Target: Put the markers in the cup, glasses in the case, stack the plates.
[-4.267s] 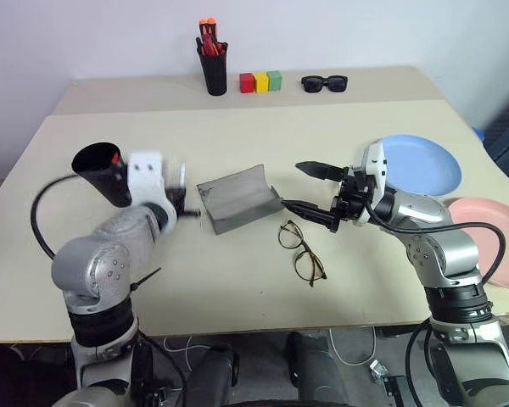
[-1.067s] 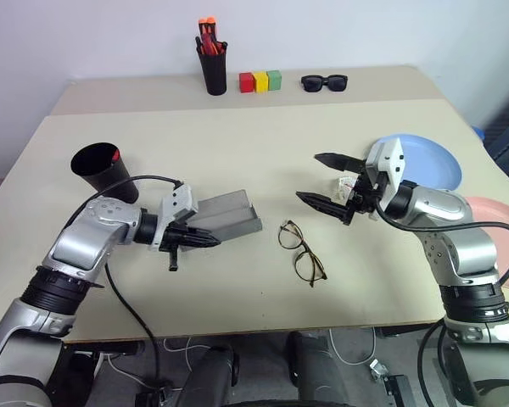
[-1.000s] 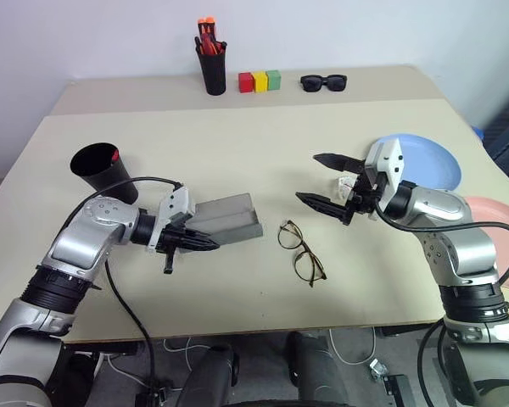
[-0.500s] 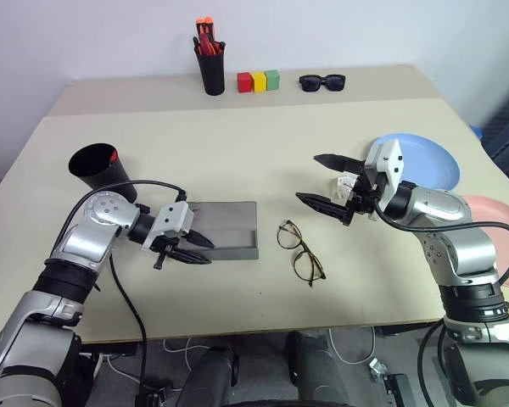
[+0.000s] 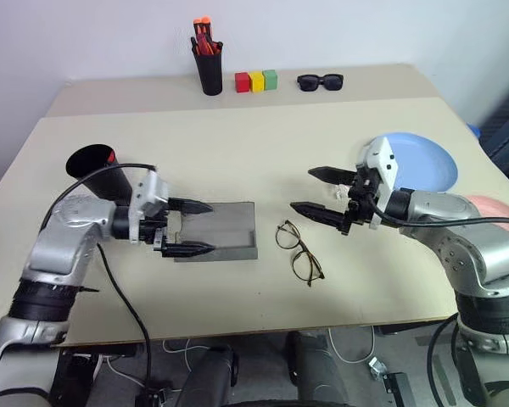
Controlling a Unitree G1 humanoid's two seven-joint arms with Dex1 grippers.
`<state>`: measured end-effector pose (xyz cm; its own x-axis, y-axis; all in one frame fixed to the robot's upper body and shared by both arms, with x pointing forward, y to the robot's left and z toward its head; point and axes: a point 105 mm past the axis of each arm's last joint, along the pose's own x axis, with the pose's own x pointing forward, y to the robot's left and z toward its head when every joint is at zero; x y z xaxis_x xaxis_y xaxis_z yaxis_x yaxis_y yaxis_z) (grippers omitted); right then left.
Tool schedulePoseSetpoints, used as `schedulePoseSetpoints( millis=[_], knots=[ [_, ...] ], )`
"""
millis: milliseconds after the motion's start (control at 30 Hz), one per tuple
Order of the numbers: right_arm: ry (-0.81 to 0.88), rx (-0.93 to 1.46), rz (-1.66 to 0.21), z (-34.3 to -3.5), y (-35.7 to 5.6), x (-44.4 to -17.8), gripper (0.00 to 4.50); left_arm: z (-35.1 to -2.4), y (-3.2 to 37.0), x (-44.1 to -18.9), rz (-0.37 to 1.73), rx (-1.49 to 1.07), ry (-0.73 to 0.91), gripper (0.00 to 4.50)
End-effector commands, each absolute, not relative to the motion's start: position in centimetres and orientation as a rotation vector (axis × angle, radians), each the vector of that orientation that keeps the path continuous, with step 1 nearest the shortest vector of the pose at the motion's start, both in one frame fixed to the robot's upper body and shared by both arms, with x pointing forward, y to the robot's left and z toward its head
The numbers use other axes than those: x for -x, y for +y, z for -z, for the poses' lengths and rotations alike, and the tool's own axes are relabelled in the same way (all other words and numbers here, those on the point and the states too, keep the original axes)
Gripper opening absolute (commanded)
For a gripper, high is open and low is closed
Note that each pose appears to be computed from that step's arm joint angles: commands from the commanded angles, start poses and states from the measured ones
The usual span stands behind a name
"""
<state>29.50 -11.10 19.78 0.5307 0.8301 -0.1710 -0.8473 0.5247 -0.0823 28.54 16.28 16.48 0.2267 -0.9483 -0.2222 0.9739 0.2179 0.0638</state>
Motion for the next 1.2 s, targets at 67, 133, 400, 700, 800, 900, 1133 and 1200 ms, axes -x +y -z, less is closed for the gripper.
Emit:
schedulePoseSetpoints(
  millis=[67, 133, 400, 700, 800, 900, 1133, 1200],
  knots=[
    [0.309, 0.233, -0.783, -17.2, -12.2, -29.4, 4.5, -18.6, 17.4, -27.0, 1.276, -0.144, 0.081, 4.47],
    [0.37, 0.22, -0.659, -16.5, -13.5, -30.0, 4.5, -18.8, 17.7, -26.4, 1.262, -0.135, 0.073, 4.47],
    [0.529, 0.164, -0.656, -15.8, -13.1, -28.5, 4.5, -19.4, 17.5, -25.7, 1.25, -0.127, 0.049, 4.47],
    [0.627, 0.127, -0.696, -13.0, -11.6, -27.0, 4.5, -18.9, 17.4, -25.1, 1.253, -0.132, 0.049, 4.47],
    [0.654, 0.118, -0.692, -12.1, -11.2, -26.8, 4.5, -18.6, 17.6, -24.9, 1.253, -0.141, 0.047, 4.47],
    [0.676, 0.093, -0.666, -11.6, -11.4, -27.1, 3.95, -18.4, 17.7, -24.8, 1.249, -0.142, 0.044, 4.5],
    [0.678, 0.082, -0.667, -11.6, -11.1, -27.4, 1.66, -17.9, 18.5, -24.8, 1.23, -0.145, 0.047, 4.5],
    [0.681, 0.086, -0.669, -11.5, -11.1, -27.4, 1.66, -17.7, 18.7, -24.8, 1.227, -0.147, 0.047, 4.5]
  ],
)
